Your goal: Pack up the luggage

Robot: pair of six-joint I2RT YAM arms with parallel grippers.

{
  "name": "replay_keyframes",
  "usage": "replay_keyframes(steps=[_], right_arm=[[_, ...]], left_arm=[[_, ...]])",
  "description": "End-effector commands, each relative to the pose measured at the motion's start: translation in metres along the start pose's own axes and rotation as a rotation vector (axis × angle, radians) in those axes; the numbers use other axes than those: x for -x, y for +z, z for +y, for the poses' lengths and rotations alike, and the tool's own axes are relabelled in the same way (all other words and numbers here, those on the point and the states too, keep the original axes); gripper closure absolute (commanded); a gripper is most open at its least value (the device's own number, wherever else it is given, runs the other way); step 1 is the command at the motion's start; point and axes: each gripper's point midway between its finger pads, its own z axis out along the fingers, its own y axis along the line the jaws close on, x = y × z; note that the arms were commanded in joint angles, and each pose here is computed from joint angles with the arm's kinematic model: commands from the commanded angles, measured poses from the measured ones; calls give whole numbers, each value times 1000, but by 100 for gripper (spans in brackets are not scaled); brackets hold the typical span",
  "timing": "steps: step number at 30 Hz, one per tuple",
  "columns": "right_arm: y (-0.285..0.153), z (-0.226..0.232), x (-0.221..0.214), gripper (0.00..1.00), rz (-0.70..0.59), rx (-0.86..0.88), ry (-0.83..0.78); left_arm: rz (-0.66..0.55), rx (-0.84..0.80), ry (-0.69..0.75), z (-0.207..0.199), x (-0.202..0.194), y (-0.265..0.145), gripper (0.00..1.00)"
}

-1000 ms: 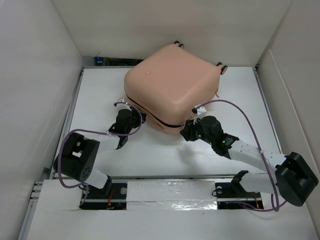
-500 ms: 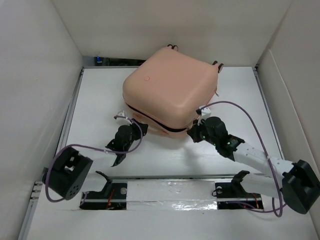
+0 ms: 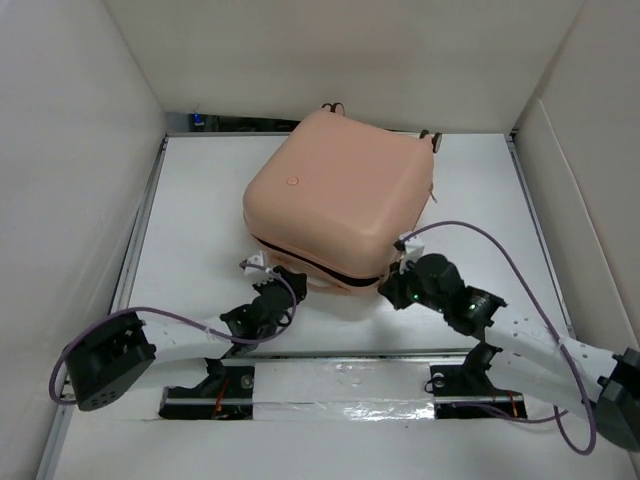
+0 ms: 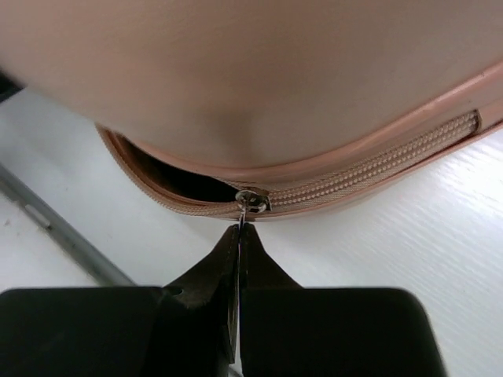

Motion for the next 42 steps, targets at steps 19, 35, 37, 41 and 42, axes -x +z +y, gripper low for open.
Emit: replay_keyframes(steps=[19, 35, 37, 41, 42], right_arm=[[-41, 85, 33, 100, -100, 304, 37], [-39, -43, 68, 100, -303, -182, 209], [-42, -56, 70, 99, -326, -143, 184], [-54, -84, 79, 66, -361, -132, 140], [-54, -85, 84, 60, -377, -113, 136]], left_arm=[[258, -455, -74, -172, -64, 20, 100], [222, -412, -114, -148, -44, 25, 100], [201, -401, -116, -142, -35, 23, 100], [168, -342, -114, -110, -20, 26, 100], [163, -339, -113, -106, -16, 26, 100]])
